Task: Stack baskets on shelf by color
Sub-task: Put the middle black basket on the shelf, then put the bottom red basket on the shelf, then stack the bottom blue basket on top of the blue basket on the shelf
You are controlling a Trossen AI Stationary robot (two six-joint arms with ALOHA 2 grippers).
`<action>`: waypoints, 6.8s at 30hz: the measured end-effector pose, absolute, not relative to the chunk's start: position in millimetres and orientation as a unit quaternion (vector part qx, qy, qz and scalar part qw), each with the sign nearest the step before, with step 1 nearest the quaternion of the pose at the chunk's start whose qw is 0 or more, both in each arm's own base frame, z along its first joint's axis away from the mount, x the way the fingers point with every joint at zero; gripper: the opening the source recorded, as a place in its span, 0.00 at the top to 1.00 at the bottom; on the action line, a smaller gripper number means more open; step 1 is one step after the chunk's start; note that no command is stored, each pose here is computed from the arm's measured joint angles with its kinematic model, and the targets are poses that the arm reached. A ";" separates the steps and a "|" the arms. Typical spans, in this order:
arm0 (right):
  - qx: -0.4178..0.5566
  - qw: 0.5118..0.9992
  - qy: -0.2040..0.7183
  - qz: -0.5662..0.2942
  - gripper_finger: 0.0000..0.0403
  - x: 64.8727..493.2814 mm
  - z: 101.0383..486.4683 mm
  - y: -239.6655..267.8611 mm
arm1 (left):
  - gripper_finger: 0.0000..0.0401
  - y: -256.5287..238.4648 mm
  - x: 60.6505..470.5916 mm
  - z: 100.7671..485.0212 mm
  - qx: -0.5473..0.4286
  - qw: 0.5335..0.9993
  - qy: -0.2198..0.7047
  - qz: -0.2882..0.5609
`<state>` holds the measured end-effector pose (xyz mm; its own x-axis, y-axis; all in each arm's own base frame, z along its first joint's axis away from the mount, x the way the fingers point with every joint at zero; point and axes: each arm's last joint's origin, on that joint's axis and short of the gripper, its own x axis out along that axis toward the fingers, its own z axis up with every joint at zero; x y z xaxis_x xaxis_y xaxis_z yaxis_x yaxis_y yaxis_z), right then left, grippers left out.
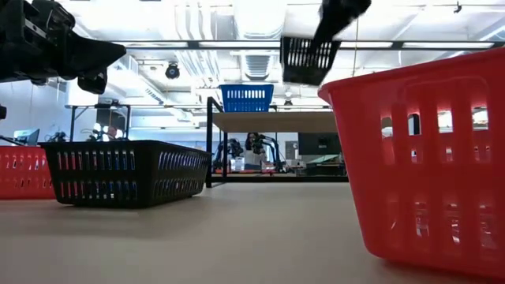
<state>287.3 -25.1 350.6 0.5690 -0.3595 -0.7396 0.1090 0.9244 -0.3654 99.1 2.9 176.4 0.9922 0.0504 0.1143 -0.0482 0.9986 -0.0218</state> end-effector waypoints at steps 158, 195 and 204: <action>-0.184 0.769 0.589 -0.168 0.98 187.9 359.8 -15.6 | 1.00 2.9 99.1 176.5 -0.010 0.998 -0.057 0.025; -0.170 0.785 0.581 -0.132 0.68 188.0 320.1 -83.5 | 1.00 2.9 99.1 176.6 -0.010 0.998 -0.058 0.025; -0.027 0.845 0.495 -0.199 0.62 179.0 347.1 -62.5 | 1.00 2.9 99.1 176.4 -0.010 0.998 -0.058 0.024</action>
